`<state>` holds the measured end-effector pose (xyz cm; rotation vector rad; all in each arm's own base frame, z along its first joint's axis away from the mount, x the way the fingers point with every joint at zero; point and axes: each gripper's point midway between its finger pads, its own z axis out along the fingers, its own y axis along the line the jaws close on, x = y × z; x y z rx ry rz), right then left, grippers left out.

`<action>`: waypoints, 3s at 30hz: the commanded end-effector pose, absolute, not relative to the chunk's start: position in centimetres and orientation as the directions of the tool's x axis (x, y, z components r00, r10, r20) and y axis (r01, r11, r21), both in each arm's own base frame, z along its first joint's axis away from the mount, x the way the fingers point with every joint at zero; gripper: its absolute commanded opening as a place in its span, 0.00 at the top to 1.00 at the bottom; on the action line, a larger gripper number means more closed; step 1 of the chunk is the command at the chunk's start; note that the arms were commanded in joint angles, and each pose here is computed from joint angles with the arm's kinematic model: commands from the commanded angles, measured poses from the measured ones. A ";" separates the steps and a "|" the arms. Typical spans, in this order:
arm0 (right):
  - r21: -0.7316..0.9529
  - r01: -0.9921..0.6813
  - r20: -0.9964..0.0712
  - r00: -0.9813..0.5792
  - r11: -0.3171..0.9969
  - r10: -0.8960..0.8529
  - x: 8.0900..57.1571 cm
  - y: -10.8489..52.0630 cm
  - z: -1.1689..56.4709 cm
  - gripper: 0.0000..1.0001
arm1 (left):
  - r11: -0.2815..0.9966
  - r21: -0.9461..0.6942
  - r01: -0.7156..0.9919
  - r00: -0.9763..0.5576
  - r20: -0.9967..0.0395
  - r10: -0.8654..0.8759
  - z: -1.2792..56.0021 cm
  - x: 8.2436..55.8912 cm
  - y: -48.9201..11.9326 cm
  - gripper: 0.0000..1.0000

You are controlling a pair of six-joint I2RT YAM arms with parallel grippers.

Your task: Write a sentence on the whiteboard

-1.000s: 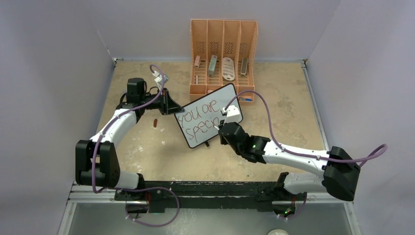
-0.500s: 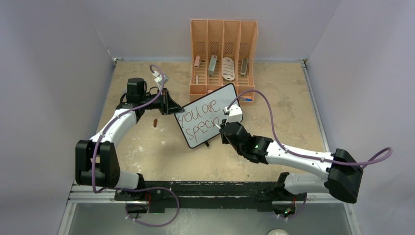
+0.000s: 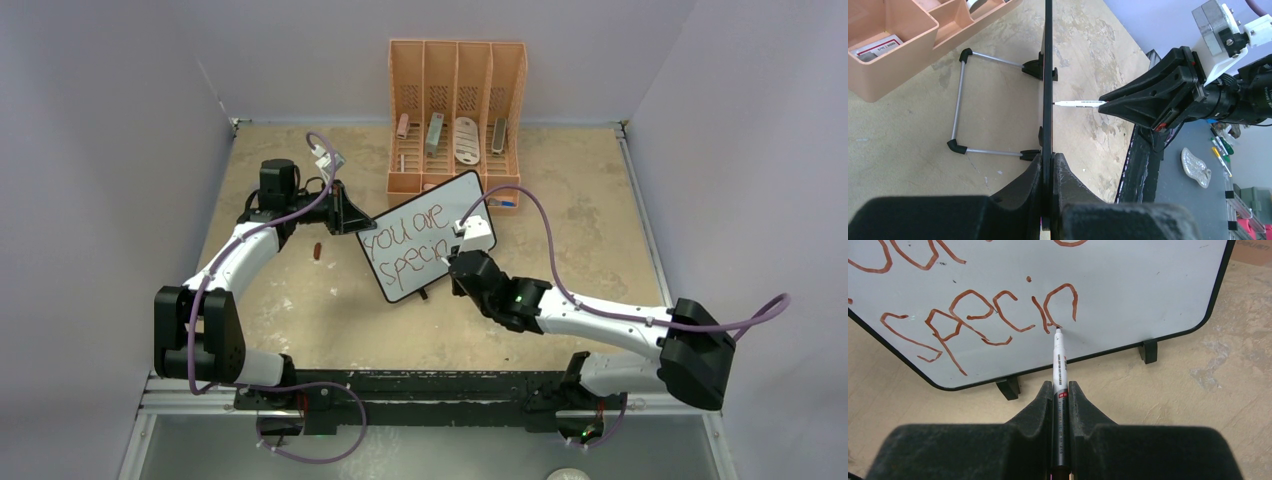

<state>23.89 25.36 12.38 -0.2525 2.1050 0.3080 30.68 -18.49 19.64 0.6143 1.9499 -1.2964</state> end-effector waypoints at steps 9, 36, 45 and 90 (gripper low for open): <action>0.106 -0.240 -0.873 -0.486 0.965 -0.025 25.1 24.8 12.8 1.00 | 0.368 -0.541 0.757 -0.587 -0.809 0.019 21.1 30.8 -18.8 1.00; 0.148 -0.232 -0.900 -0.435 0.961 0.033 25.9 24.8 15.2 1.00 | 0.368 -0.541 0.756 -0.588 -0.809 0.018 21.1 30.8 -18.8 1.00; 0.150 -0.234 -0.899 -0.437 0.961 0.034 25.8 24.8 15.1 1.00 | 0.368 -0.543 0.755 -0.590 -0.807 0.018 21.0 30.8 -18.8 1.00; 0.124 -0.136 -0.871 -0.489 0.983 0.042 25.8 22.5 13.0 1.00 | 0.371 -0.543 0.753 -0.591 -0.807 0.019 21.0 30.8 -18.8 1.00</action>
